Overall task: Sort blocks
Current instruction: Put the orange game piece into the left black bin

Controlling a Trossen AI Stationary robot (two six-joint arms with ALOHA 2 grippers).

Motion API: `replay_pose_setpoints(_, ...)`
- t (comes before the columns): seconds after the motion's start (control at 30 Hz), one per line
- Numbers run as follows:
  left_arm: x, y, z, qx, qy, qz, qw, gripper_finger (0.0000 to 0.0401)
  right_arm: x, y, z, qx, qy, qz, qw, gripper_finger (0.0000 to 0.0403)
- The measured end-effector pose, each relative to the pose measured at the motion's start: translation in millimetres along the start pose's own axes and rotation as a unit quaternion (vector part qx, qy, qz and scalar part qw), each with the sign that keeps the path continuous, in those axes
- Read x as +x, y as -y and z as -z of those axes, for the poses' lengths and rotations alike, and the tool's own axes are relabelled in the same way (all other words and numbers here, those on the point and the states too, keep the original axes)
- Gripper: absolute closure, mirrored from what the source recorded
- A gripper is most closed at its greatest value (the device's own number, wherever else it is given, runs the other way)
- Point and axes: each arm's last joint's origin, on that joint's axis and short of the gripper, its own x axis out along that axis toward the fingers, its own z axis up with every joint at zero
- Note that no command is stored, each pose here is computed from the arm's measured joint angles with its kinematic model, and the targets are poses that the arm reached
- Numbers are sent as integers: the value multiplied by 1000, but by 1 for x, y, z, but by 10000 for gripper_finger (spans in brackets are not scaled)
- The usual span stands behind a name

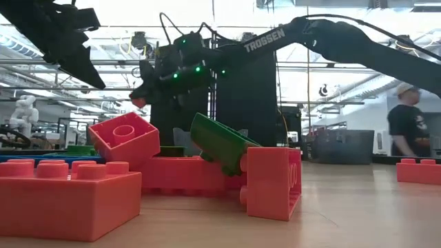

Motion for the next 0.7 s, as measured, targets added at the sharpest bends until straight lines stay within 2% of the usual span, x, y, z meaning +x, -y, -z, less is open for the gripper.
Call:
replay_pose_setpoints(0.2,0,0,0,1,0,0,1000,241,2,-1,5,0,-8,0,1000,284)
replay_pose_setpoints(0.43,0,0,0,-9,0,0,1000,241,2,1,6,3,-6,28,1000,284)
replay_pose_setpoints(0.57,0,0,0,-9,0,0,1000,241,5,2,10,16,-4,25,1000,284)
replay_pose_setpoints(0.7,0,0,0,-10,0,0,1000,241,11,4,22,53,-7,20,998,284)
